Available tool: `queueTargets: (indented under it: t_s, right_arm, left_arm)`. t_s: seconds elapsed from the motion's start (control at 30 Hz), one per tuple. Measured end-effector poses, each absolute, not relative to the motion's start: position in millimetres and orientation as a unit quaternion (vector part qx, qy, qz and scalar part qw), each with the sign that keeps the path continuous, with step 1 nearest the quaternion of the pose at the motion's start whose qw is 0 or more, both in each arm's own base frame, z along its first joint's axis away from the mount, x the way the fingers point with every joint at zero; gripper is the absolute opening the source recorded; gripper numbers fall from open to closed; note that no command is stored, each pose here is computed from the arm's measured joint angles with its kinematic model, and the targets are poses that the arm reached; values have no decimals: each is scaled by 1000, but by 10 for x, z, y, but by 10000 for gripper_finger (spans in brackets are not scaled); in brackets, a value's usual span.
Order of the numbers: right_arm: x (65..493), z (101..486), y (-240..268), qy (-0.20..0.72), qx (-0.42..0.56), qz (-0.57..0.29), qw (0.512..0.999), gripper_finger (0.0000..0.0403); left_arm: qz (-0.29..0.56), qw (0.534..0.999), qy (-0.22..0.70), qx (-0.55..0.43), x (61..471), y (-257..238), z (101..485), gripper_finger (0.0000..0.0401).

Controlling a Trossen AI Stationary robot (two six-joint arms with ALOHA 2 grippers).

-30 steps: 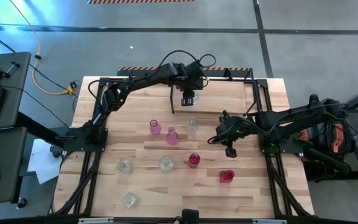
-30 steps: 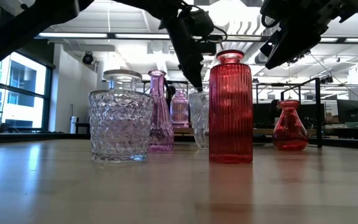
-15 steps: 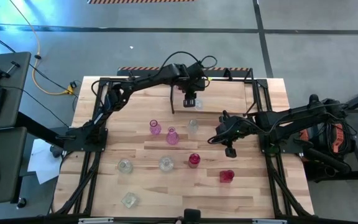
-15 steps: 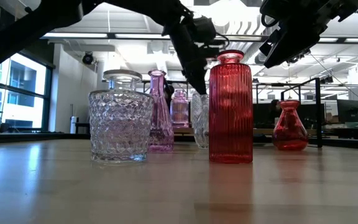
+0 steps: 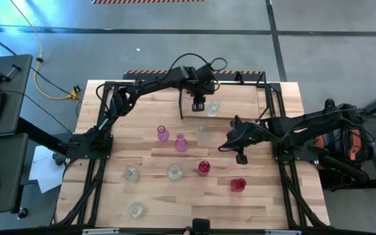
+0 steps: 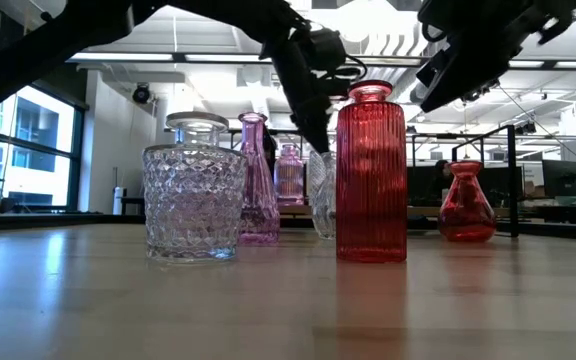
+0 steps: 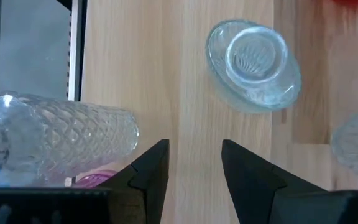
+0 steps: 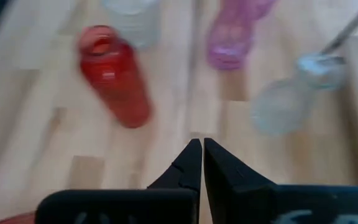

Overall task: Sort vases onto shelf
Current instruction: Align the transparent vase with the other transparent vase on the shelf

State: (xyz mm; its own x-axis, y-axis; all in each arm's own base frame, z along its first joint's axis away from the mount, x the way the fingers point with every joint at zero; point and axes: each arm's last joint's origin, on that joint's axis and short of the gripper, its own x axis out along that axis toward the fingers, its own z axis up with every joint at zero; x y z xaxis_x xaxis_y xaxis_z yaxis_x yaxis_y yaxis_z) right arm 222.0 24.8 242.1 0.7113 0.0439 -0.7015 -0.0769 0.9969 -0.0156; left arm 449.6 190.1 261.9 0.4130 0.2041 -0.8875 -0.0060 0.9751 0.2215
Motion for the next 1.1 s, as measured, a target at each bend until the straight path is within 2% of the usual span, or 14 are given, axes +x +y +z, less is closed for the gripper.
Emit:
queueTargets:
  t_s: [0.1,0.3,0.5,0.6,0.7,0.83,1.1]
  right_arm:
    - [2243,2442,170,364,-48,-23,930,0]
    - [2289,2489,-6,336,-36,-77,938,0]
    - [2280,2493,-165,329,-30,-182,926,0]
    - [2295,2466,-224,331,-23,-212,919,0]
    - [2344,2404,-292,341,-19,-222,913,0]
    - [2404,2268,-403,372,-7,-224,901,0]
    - [2471,2180,-515,379,27,-202,903,0]
  left_arm:
    - [68,842,527,92,4462,1878,2734,140]
    - [101,893,422,120,4293,1776,3427,140]
    - [144,923,332,129,3841,1646,4186,140]
    - [162,926,323,108,3584,1608,4378,140]
    - [169,920,343,85,3376,1569,4374,140]
    - [171,909,373,64,3179,1533,4119,140]
    - [198,931,303,54,2722,1338,3574,140]
